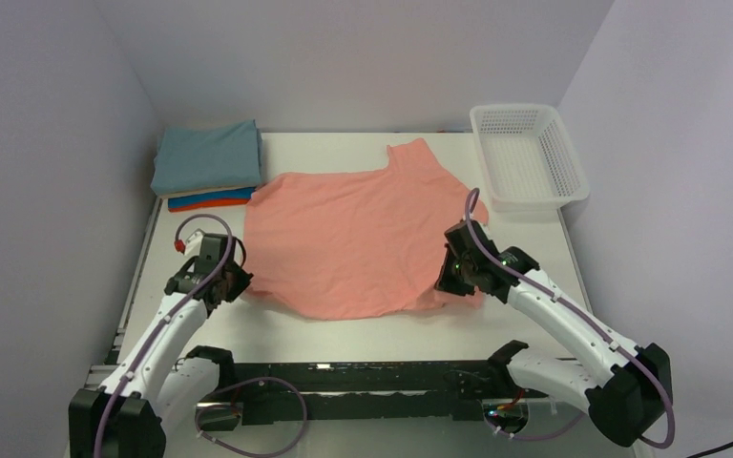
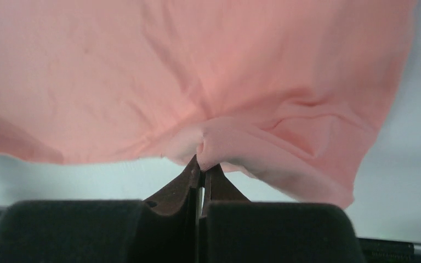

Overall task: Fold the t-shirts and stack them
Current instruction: Fold the flattened tshirt in 1/3 of the way, then grab the side of the flattened tshirt furthest away from the robot with both arms

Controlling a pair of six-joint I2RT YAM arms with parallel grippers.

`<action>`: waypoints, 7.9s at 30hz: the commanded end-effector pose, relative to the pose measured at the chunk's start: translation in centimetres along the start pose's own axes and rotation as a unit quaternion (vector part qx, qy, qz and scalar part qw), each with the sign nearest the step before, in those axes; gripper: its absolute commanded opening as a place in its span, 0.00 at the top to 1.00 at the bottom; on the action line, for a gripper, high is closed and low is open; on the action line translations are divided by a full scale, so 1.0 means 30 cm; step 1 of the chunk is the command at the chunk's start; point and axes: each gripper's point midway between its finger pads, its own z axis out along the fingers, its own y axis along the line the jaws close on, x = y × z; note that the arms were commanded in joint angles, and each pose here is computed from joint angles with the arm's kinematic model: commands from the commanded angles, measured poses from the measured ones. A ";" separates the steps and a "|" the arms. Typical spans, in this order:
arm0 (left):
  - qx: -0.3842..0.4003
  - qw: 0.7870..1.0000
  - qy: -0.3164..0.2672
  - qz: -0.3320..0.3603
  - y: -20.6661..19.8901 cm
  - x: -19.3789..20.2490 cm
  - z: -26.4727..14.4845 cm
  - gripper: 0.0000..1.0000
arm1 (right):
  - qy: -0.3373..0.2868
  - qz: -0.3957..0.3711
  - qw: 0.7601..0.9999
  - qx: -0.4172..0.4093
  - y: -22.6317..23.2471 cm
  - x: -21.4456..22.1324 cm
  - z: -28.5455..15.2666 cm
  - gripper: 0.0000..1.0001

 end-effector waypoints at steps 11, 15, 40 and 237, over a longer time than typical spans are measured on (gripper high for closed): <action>0.024 0.999 -0.015 -0.026 -0.149 -0.170 0.079 1.00 | -0.153 -0.011 0.988 -0.014 0.093 -0.442 0.048 1.00; 0.021 0.999 -0.026 -0.038 -0.153 -0.196 0.099 1.00 | -0.156 -0.019 0.988 -0.012 0.110 -0.507 0.071 1.00; -0.015 0.999 -0.045 -0.019 -0.179 -0.310 0.122 0.02 | -0.141 -0.141 0.980 0.011 0.187 -0.841 0.365 0.08; -0.010 0.984 -0.031 0.176 -0.438 -0.502 0.299 0.05 | -0.227 -0.058 0.971 -0.038 0.123 -0.567 0.119 0.00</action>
